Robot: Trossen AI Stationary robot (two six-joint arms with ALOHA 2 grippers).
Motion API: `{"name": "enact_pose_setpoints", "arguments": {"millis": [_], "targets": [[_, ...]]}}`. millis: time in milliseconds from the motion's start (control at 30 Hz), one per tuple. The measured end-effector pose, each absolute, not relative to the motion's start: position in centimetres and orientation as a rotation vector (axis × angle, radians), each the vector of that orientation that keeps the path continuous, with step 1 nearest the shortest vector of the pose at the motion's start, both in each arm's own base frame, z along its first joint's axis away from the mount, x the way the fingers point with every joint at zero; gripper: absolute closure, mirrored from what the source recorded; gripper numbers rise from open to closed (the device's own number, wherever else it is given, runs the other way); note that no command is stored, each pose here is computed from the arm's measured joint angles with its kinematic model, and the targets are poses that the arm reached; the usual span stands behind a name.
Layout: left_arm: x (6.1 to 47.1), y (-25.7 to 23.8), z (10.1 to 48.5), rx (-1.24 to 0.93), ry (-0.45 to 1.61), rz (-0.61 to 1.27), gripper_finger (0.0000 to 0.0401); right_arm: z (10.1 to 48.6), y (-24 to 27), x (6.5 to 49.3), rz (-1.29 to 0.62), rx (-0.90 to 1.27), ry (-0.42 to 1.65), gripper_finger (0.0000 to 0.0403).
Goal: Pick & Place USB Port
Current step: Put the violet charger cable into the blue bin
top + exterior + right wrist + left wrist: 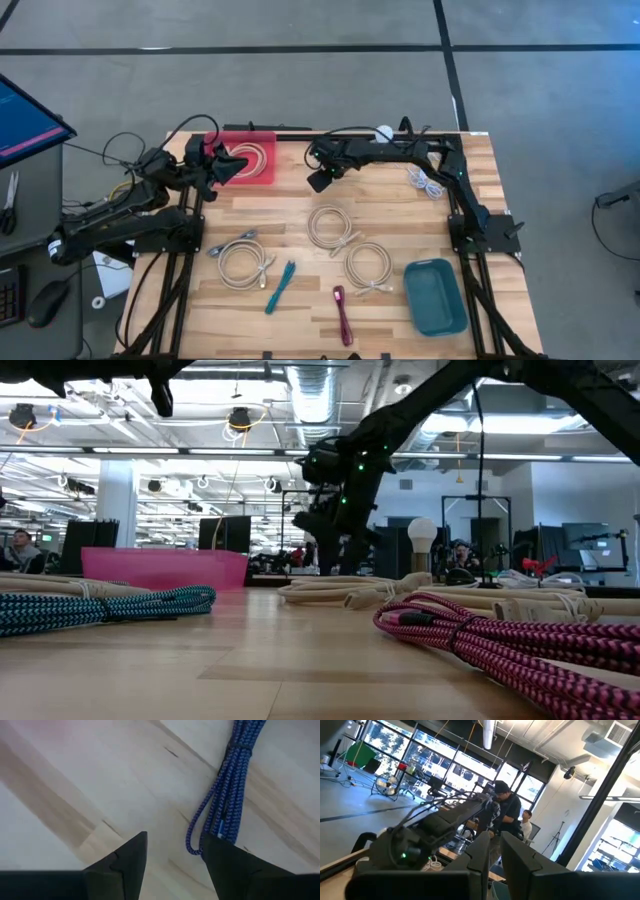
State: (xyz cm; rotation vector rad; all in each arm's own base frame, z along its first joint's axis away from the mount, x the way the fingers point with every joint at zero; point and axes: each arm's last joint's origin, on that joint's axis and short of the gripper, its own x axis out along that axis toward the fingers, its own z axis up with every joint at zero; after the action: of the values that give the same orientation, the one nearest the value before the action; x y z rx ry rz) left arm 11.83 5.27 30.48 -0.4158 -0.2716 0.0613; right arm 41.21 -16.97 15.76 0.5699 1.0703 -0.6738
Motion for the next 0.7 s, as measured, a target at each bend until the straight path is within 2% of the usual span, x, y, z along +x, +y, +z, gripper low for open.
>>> {"name": "enact_pose_setpoints", "arguments": {"millis": [233,700], "targets": [[11.8,5.3,30.5,-0.416,-0.271,0.062,0.0355,15.7,-16.9,41.4,-0.698,0.533,1.045,0.0223],[11.8,5.3,30.5,-0.416,-0.271,0.062,0.0355,20.3,-17.4,42.6,-0.664,0.478,0.986,0.0233]]}}
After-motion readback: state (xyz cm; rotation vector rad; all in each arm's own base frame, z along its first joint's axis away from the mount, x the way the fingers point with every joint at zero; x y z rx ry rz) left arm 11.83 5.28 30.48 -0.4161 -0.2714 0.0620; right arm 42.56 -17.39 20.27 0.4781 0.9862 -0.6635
